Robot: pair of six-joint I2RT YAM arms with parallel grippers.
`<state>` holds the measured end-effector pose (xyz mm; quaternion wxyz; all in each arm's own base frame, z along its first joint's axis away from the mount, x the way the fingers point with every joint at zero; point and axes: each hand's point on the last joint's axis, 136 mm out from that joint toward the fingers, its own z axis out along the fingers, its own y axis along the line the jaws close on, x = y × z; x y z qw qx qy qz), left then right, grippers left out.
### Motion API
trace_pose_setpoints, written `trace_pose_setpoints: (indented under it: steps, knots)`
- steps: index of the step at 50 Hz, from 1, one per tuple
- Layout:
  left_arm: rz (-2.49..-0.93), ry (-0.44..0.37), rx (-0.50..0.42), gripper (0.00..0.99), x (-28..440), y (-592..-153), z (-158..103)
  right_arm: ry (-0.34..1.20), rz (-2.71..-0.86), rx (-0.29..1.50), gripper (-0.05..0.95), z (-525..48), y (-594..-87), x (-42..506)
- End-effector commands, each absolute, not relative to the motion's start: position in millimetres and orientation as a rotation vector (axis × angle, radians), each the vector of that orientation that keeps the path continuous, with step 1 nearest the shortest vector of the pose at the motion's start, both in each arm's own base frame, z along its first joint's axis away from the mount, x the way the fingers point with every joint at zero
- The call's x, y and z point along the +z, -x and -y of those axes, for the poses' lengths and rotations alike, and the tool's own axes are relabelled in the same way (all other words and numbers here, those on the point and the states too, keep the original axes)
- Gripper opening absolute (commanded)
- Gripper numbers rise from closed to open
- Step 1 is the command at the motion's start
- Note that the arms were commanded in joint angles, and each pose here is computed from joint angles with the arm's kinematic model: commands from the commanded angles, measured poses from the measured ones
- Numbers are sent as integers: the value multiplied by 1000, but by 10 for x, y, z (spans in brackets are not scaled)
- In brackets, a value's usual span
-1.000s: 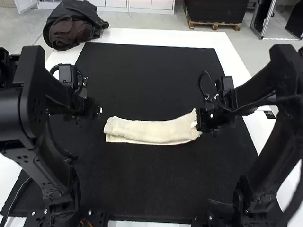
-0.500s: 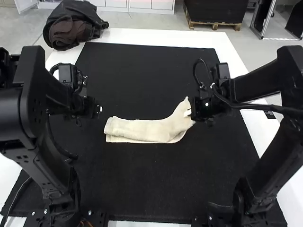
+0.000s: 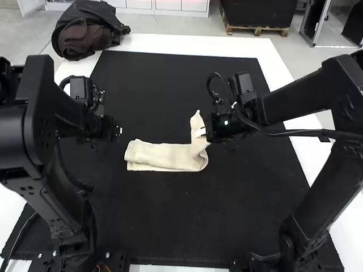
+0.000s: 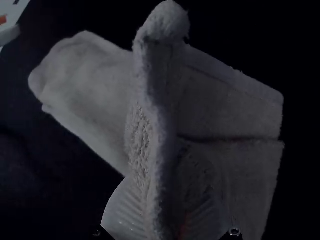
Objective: Fold the towel.
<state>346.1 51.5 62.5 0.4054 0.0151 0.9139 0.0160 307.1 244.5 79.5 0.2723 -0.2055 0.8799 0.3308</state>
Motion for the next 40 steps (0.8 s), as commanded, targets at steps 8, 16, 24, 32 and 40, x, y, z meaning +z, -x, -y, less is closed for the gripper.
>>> trace_pose_setpoints:
  steps: [8, 16, 24, 32, 40]
  knots:
    - [-2298, -10, 53, 970, 649, -3458, -567, 657, -2314, 973, -20, -2882, -3021, 883]
    - [-2291, 6, 44, 970, 657, -3466, -563, 710, -2296, 996, -20, -3093, -3005, 864]
    - [-2283, 30, 32, 970, 677, -3479, -564, 748, -2266, 1028, -20, -3316, -3004, 895]
    - [-2281, 33, 29, 970, 681, -3485, -563, 787, -2253, 1047, -20, -3511, -2998, 881]
    - [-2278, 32, 28, 970, 692, -3491, -561, 806, -2252, 1062, -20, -3652, -3009, 840]
